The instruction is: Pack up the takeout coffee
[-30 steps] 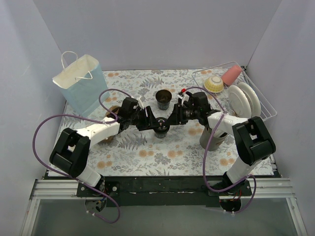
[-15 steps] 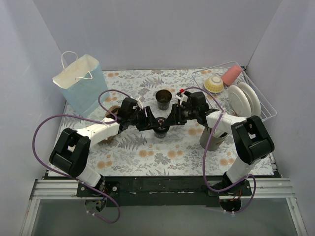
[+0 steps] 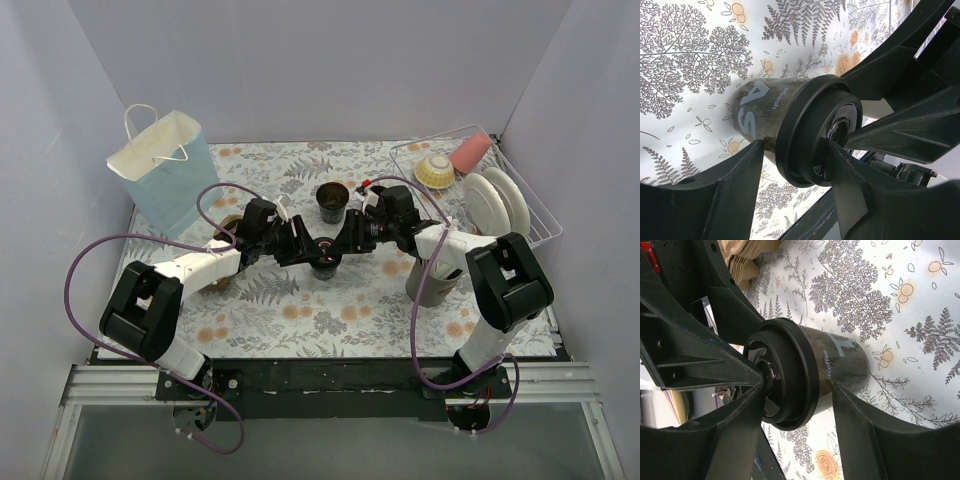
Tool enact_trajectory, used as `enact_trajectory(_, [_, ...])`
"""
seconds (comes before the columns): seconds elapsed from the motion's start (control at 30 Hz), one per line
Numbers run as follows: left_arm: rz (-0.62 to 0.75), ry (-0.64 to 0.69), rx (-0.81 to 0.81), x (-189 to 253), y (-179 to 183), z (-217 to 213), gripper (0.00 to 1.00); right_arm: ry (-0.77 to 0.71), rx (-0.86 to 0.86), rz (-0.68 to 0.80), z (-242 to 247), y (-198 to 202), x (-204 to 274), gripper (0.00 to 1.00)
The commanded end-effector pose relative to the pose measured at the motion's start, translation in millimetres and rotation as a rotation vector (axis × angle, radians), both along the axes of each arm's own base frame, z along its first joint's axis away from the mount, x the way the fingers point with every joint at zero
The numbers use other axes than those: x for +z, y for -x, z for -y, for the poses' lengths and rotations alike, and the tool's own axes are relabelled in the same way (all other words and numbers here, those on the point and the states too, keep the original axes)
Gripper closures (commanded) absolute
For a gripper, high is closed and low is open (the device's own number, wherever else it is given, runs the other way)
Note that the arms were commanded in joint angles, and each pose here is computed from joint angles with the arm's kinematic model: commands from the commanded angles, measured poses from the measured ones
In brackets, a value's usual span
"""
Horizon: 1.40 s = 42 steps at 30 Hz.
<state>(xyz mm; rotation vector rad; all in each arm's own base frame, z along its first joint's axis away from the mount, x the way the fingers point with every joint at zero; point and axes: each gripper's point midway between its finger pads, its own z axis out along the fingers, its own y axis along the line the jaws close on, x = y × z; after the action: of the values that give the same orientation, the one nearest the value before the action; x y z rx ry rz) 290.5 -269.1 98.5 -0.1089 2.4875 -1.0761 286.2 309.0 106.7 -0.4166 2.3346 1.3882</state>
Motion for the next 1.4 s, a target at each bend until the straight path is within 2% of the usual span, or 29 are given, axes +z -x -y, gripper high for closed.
enact_trajectory(0.0, [-0.162, -0.205, 0.018, -65, 33, -32, 0.49, 0.040, -0.019, 0.045, -15, -1, 2, 0.37])
enact_trajectory(0.23, [-0.154, -0.195, 0.018, -62, 33, -31, 0.49, 0.106, -0.070, 0.066, -12, -3, 5, 0.35])
enact_trajectory(0.27, [-0.154, -0.195, 0.018, -61, 34, -32, 0.49, 0.111, -0.072, 0.064, -11, -3, 4, 0.36])
enact_trajectory(0.4, [-0.133, -0.184, 0.017, -50, 29, -29, 0.48, 0.162, -0.081, 0.056, -7, -5, -6, 0.55])
enact_trajectory(0.6, [-0.077, -0.210, 0.032, -12, 7, -32, 0.39, 0.254, -0.003, 0.040, 0, 1, -26, 0.64])
enact_trajectory(0.8, [0.000, -0.171, 0.042, 31, -18, -39, 0.39, 0.306, 0.064, 0.040, 2, 5, -33, 0.65])
enact_trajectory(1.03, [0.013, -0.164, 0.051, 35, -18, -57, 0.44, 0.299, 0.194, 0.063, -1, 11, -42, 0.65])
enact_trajectory(1.37, [0.004, -0.056, -0.035, 24, -2, -46, 0.50, 0.287, 0.309, 0.012, -8, 15, -52, 0.64])
